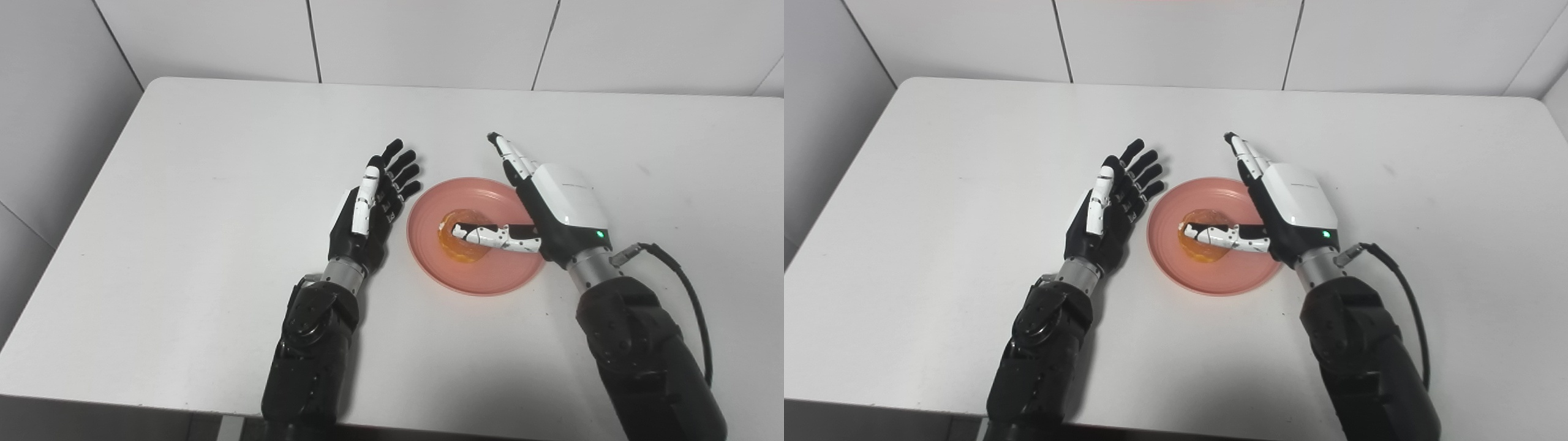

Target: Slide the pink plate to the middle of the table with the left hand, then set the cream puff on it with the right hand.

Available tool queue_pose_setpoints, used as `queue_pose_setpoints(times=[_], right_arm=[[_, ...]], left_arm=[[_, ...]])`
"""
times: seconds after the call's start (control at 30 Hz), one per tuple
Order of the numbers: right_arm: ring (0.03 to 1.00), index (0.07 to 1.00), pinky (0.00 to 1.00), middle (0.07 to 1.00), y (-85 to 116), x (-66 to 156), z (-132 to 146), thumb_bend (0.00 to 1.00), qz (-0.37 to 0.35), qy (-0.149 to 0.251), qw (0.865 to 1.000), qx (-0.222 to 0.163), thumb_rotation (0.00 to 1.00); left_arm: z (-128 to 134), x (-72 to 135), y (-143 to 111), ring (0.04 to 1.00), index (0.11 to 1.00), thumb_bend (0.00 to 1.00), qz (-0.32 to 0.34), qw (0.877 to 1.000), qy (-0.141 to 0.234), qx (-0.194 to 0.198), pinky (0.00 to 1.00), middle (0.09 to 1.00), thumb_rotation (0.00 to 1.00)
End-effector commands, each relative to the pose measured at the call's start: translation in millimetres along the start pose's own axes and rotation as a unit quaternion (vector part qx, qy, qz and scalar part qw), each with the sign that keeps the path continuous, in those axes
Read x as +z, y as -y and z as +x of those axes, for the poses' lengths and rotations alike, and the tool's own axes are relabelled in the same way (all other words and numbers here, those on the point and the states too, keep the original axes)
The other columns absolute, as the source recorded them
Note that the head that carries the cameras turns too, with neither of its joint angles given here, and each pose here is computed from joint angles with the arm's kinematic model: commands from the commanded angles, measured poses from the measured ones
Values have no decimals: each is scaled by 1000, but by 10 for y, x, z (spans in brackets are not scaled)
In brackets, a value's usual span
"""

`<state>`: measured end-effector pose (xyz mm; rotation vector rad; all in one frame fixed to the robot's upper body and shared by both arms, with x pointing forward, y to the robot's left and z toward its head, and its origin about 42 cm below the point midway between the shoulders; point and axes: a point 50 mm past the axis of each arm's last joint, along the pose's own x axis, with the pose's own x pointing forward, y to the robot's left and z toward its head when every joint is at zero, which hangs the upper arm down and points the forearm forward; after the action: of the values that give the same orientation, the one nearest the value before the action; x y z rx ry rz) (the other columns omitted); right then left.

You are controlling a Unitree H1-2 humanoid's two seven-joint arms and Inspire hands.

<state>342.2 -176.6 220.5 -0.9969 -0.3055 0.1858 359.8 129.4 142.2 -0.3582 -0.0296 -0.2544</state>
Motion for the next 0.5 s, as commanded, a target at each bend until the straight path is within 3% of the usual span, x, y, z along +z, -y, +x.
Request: queue_pose_setpoints(times=[0.0, 0.17, 0.33, 0.47], right_arm=[[960, 1000, 856, 993, 142, 144, -5, 962, 20, 40, 998, -52, 919], [944, 1000, 810, 999, 77, 125, -165, 910, 74, 27, 992, -97, 978], [960, 1000, 867, 1000, -53, 65, -372, 826, 116, 26, 985, -128, 1000], [965, 1000, 893, 1000, -154, 32, -532, 764, 154, -1, 978, -139, 1000]], left_arm=[[-65, -55, -109, 945, 935, 427, 17, 999, -26, 23, 938, 945, 1000], [-114, 96, -172, 994, 991, 409, 51, 998, -16, 15, 998, 994, 1000], [-220, 247, -267, 1000, 1000, 424, 102, 995, -4, 8, 1000, 1000, 1000], [-394, 298, -353, 1000, 1000, 433, 137, 990, 11, 2, 1000, 1000, 1000]])
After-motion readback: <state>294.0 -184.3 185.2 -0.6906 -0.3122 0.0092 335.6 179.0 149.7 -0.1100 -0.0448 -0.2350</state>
